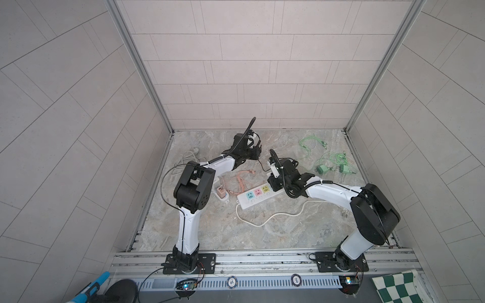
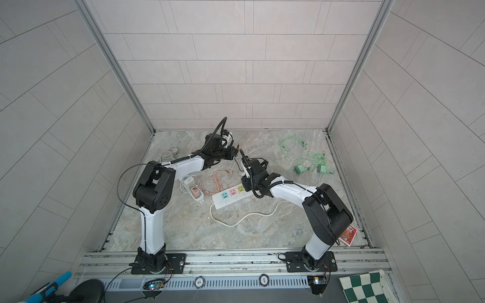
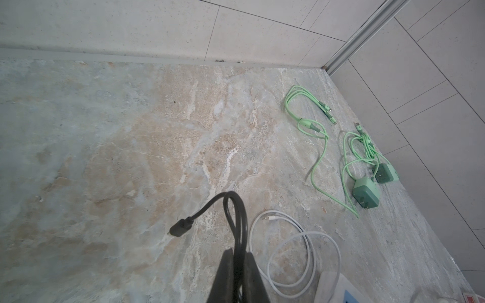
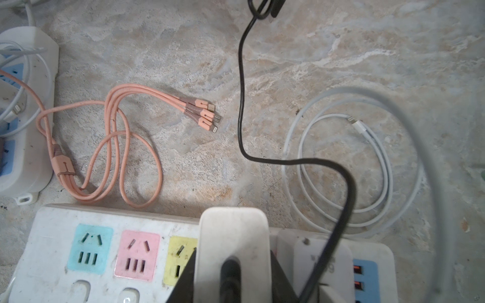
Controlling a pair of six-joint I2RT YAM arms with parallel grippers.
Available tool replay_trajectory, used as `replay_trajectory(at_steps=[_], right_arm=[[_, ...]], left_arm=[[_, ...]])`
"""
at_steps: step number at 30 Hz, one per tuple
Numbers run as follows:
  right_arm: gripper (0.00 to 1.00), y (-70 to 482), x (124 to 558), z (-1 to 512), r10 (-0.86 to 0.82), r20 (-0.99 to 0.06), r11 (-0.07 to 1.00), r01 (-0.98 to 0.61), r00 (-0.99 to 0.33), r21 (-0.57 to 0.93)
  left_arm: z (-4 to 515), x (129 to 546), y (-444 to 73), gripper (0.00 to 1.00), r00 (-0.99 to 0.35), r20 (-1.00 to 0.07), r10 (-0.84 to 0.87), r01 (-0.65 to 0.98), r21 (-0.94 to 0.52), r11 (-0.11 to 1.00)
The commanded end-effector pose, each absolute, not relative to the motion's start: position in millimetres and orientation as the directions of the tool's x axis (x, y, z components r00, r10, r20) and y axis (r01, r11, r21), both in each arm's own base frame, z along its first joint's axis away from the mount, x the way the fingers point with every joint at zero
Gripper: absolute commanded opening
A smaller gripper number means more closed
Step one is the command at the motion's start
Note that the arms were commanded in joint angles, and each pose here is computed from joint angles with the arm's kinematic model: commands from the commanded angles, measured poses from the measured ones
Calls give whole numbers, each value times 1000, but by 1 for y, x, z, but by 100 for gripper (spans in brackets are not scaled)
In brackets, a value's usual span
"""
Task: Insert the plug
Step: 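Push the charger into the strip with right gripper while left holds cable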
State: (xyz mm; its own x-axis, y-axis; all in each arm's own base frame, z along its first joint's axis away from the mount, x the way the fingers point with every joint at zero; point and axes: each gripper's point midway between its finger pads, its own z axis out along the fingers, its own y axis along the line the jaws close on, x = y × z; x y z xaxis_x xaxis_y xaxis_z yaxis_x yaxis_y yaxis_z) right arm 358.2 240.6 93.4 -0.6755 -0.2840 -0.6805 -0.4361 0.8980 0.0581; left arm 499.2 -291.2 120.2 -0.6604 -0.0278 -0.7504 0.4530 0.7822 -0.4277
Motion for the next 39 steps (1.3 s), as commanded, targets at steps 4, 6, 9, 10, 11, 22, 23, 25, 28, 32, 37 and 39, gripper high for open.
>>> replay_trajectory(at_steps=[4,6,9,10,11,22,23,25,28,32,37,39], right_arm=[[0,211,351,71,-332,-619,922,-383,-711,-55],[0,209,348,73,-343,-616,922,-381,-709,-75],[0,207,347,76,-358,-622,918,-382,-696,-101],[0,207,347,76,-360,-626,918,-384,-692,-103],[0,206,347,75,-365,-629,916,-386,-686,-111],[0,207,347,73,-353,-657,920,-376,-666,-113],[0,210,346,70,-354,-649,917,-387,-674,-98],[0,212,342,61,-366,-608,913,-397,-705,-90],[0,210,336,51,-386,-570,909,-405,-725,-100],[0,202,323,40,-363,-565,919,-384,-741,-87],[0,192,313,25,-341,-535,932,-351,-773,-88],[0,190,310,15,-340,-518,934,-348,-785,-85]], left_arm=[[145,495,-295,0,-623,-781,-37,487,-424,764],[143,495,-295,0,-626,-779,-35,485,-424,764],[142,494,-296,0,-627,-778,-35,487,-427,762],[141,494,-296,0,-628,-778,-35,486,-427,762],[142,494,-296,0,-627,-778,-37,486,-428,762],[144,490,-295,0,-632,-774,-34,487,-431,760],[144,490,-296,0,-634,-772,-36,486,-434,759],[145,490,-296,0,-637,-770,-35,484,-435,759],[147,490,-293,0,-633,-774,-35,480,-427,767],[149,490,-292,0,-625,-780,-35,481,-421,769],[152,488,-294,10,-642,-765,-47,475,-445,759],[153,488,-293,19,-647,-761,-53,469,-451,759]])
